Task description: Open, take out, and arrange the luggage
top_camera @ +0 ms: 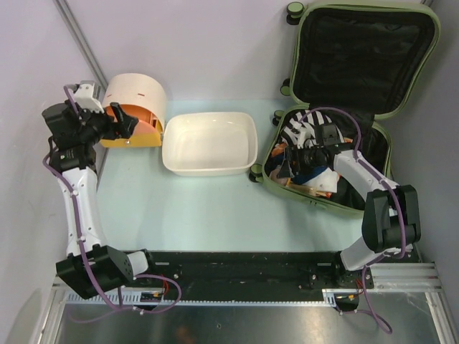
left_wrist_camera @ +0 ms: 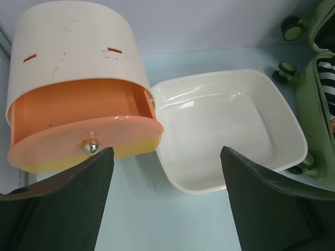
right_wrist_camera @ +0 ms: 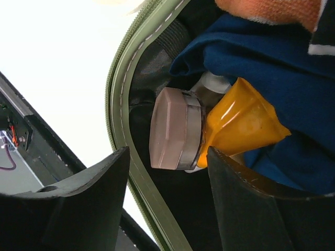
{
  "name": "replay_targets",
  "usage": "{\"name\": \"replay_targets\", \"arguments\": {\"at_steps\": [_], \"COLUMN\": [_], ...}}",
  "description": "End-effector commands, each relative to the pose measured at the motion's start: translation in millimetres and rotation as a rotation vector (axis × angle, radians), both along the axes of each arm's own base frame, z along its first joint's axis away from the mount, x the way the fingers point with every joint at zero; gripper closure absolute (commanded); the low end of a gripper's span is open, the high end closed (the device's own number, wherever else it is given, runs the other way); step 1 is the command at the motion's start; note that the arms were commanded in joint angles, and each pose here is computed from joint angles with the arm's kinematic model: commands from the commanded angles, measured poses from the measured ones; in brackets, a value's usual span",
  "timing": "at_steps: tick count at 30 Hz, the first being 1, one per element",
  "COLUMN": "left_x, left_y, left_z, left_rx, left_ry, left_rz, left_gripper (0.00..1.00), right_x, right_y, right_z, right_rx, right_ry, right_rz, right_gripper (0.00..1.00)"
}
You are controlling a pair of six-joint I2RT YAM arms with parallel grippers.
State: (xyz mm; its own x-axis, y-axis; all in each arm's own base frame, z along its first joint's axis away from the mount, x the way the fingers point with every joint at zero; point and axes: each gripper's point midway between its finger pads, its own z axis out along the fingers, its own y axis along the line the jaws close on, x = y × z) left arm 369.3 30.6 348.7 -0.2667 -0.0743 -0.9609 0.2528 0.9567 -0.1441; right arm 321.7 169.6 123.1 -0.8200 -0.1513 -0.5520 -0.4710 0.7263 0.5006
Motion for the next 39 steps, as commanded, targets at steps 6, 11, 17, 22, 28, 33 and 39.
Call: {"name": "replay_targets", "arguments": {"at_steps": [6,11,17,22,28,33,39], "left_x": [-8.0,-11.9,-29.8,-47.7,-84.3,-96.1,-110.5], "left_y": [-16.0,-41.6,-116.8,-198.7,-276.7,-304.9,-322.4], "left_z": [11.0,14.7,18.3,6.5,-14.9,-28.5,-49.0], "left_rx": [-0.012,0.05,0.239,0.401,0.629,0.606,0.624], "left_ry": [-0.033,-0.069,-0.188,-0.312,-0.545,-0.551,-0.578], "left_rz": [-0.045,-0.135,-0.409,-0.724,-1.059,-1.17,-1.275], "left_gripper": [0.13,0.04,0.0,0.0,0.0,0.0,0.0], "right_x": [0.0,5.5,26.9,34.0,2.2,-22.2,-46.9], "right_y": [19.5,12.9,4.9,26.0,69.6,94.2,108.8], "right_z": [-4.2,3.8,77.9,145.4,168.5,187.1,192.0], "right_rx": [0.034,0.047,0.244,0.421,0.526,0.587,0.625], "right_ry": [0.019,0.002,-0.076,-0.204,-0.19,-0.217,-0.204], "right_rz": [0.04,0.015,-0.069,-0.03,0.157,0.295,0.425], "right_gripper": [0.48,0.76,1.0,1.0,1.0,1.0,1.0]}}
